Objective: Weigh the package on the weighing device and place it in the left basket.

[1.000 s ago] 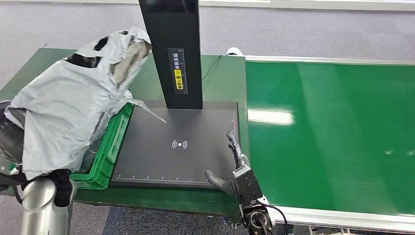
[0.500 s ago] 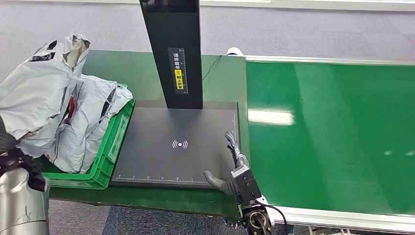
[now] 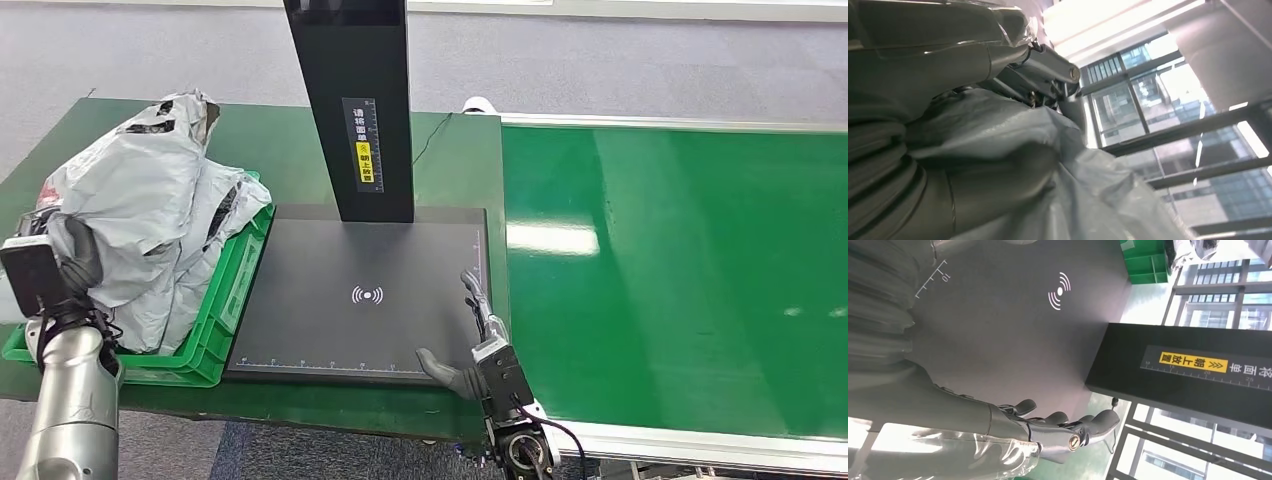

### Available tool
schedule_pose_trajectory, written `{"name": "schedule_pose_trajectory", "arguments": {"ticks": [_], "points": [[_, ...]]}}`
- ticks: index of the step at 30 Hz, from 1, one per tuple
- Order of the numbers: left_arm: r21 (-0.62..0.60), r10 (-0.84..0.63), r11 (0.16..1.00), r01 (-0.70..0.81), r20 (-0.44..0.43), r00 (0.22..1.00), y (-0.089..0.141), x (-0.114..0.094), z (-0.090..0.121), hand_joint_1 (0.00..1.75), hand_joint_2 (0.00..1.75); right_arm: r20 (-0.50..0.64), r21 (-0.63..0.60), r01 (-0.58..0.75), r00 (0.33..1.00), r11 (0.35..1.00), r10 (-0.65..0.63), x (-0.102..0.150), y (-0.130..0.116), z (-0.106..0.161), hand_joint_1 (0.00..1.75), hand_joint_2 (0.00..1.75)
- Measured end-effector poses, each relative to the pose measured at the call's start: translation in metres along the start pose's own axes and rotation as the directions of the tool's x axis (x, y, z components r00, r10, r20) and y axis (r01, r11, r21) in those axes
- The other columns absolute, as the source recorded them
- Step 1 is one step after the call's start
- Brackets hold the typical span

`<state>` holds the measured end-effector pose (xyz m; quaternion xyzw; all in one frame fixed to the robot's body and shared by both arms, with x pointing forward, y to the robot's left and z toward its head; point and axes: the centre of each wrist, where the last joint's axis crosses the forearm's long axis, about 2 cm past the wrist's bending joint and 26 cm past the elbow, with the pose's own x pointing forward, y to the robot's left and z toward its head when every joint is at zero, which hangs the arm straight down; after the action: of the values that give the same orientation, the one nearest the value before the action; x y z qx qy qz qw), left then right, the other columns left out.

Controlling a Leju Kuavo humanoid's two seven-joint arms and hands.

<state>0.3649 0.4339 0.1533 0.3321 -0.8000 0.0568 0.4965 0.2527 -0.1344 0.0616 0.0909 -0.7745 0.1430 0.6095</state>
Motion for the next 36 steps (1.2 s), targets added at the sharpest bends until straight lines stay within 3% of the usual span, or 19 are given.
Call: {"name": "schedule_pose_trajectory", "arguments": {"ticks": [9, 21, 26, 30, 33, 36], "points": [[-0.049, 0.019, 0.999, -0.016, 0.064, 0.998, -0.025, 0.021, 0.014, 0.0, 1.75, -0.01, -0.005, -0.004, 1.0, 1.0, 0.004, 0.001, 0.001, 0.003, 0.0, 1.75], [0.1, 0.06, 0.991, -0.083, 0.216, 0.975, -0.016, 0.059, 0.065, 0.0, 1.75, -0.025, -0.025, -0.008, 1.0, 1.0, 0.007, -0.001, -0.001, 0.009, 0.0, 1.75], [0.143, 0.075, 0.983, -0.117, 0.27, 0.96, -0.002, 0.065, 0.096, 0.0, 1.75, -0.03, -0.035, -0.014, 0.999, 0.999, 0.013, -0.002, -0.002, 0.011, 0.0, 1.75], [0.136, 0.023, 0.988, -0.067, 0.308, 0.951, 0.0, 0.078, 0.137, 0.0, 1.75, -0.031, -0.046, -0.013, 0.999, 0.999, 0.012, -0.003, -0.004, 0.013, 0.0, 1.75], [0.041, 0.051, 0.997, -0.065, 0.288, 0.956, -0.014, 0.093, 0.168, 0.0, 1.75, -0.026, -0.057, -0.005, 1.0, 0.998, 0.003, -0.003, -0.004, 0.016, 0.0, 1.75], [-0.117, 0.186, 0.98, -0.164, 0.217, 0.958, -0.036, 0.105, 0.188, 0.0, 1.75, -0.015, -0.066, 0.008, 1.0, 0.998, -0.009, -0.003, -0.004, 0.017, 0.0, 1.75]]}}
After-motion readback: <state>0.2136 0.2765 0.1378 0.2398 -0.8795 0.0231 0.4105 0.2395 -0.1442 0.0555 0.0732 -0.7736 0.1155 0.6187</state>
